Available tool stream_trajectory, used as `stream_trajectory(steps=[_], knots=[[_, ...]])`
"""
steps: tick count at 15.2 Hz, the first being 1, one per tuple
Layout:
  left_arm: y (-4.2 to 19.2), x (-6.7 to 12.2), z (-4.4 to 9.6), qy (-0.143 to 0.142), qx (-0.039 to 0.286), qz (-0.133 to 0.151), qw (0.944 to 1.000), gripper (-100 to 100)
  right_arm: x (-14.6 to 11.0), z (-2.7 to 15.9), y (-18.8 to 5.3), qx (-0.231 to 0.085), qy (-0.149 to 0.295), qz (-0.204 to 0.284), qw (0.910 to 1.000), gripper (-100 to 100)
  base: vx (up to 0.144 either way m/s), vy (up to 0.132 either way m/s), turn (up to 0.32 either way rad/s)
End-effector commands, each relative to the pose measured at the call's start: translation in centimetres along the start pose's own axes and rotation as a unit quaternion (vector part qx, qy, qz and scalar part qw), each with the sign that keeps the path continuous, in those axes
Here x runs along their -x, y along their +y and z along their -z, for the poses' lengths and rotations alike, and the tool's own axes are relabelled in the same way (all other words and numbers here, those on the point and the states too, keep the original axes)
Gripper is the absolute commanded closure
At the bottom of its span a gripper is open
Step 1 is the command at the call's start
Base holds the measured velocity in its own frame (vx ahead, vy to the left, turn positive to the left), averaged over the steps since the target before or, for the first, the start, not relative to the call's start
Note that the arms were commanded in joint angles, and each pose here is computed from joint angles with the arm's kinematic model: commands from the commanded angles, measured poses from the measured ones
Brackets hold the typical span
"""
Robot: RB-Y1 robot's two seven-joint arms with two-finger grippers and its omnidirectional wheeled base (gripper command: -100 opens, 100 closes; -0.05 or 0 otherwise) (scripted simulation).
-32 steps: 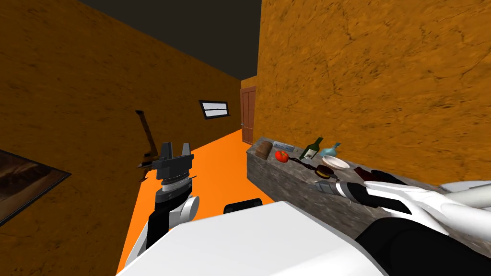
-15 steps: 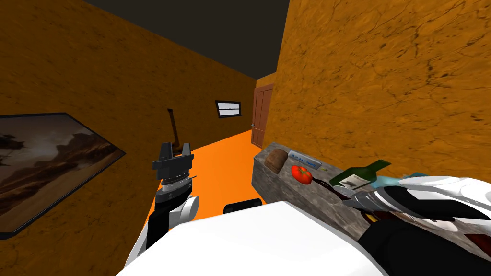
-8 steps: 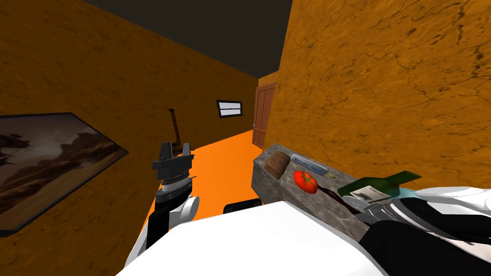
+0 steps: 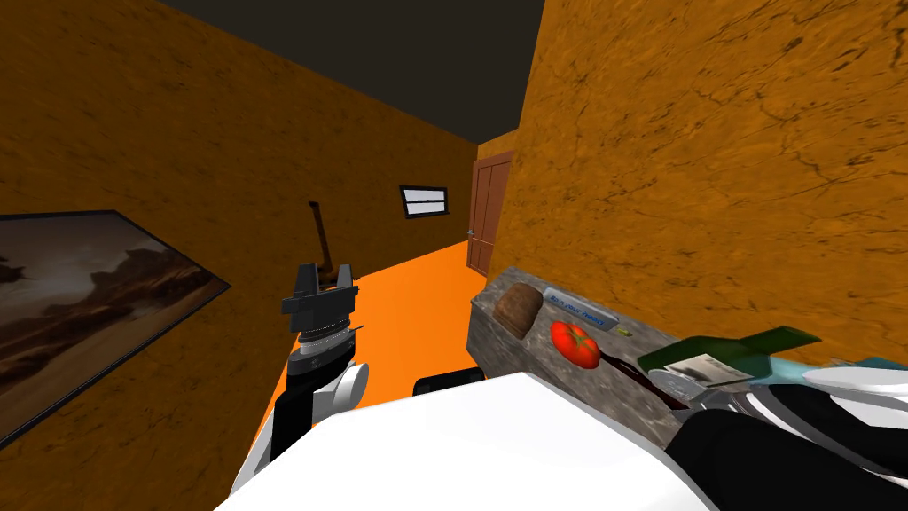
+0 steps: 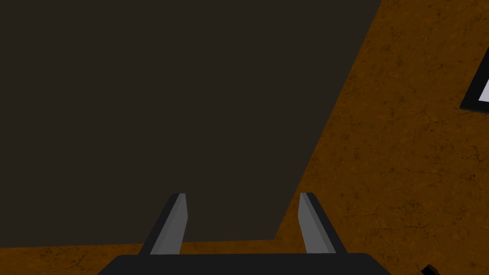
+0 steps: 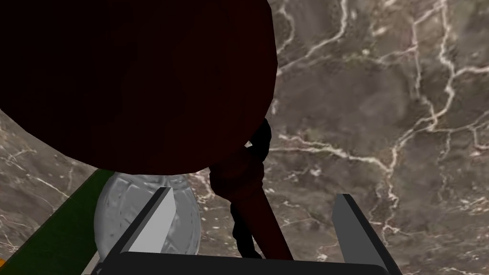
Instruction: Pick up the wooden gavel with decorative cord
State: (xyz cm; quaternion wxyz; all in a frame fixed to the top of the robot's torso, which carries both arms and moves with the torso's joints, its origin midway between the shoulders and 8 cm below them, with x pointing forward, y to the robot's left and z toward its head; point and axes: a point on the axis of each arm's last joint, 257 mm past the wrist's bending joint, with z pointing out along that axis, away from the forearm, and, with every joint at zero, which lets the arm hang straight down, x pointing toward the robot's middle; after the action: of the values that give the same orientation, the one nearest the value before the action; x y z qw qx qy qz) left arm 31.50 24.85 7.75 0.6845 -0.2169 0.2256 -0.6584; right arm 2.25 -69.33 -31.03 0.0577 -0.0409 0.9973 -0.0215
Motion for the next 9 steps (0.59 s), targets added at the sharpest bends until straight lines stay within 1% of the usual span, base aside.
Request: stream_trajectory(steps=[1,4,5,6,7,8,9], knots=[[0.0,0.0,0.0,0.0,0.0,0.0,1.0,0,-0.6,-0.1,-0.1,0.0,0.001,0.002,1.0,-100,0.061,0.014,-0.01],[0.0,0.0,0.0,0.0,0.0,0.0,1.0,0,-2.2,-0.3,-0.5,-0.003,0.0,-0.002,1.0,-100,0.05,0.015,-0.01],[0.0,0.0,0.0,0.0,0.0,0.0,1.0,0,-2.3,-0.3,-0.5,-0.003,0.003,0.001,1.0,-100,0.054,0.019,-0.011],[0.0,0.0,0.0,0.0,0.0,0.0,1.0,0,-3.2,-0.3,-0.7,-0.004,0.002,-0.003,1.0,-100,0.066,0.03,-0.008],[0.0,0.0,0.0,0.0,0.0,0.0,1.0,0,-3.3,-0.3,-0.7,-0.005,0.004,-0.001,1.0,-100,0.068,0.027,-0.014],[0.0,0.0,0.0,0.0,0.0,0.0,1.0,0,-4.2,-0.3,-0.8,-0.006,0.003,-0.006,1.0,-100,0.068,0.025,-0.014],[0.0,0.0,0.0,0.0,0.0,0.0,1.0,0,-4.3,-0.3,-0.8,-0.006,0.006,-0.003,1.0,-100,0.059,0.022,-0.012]])
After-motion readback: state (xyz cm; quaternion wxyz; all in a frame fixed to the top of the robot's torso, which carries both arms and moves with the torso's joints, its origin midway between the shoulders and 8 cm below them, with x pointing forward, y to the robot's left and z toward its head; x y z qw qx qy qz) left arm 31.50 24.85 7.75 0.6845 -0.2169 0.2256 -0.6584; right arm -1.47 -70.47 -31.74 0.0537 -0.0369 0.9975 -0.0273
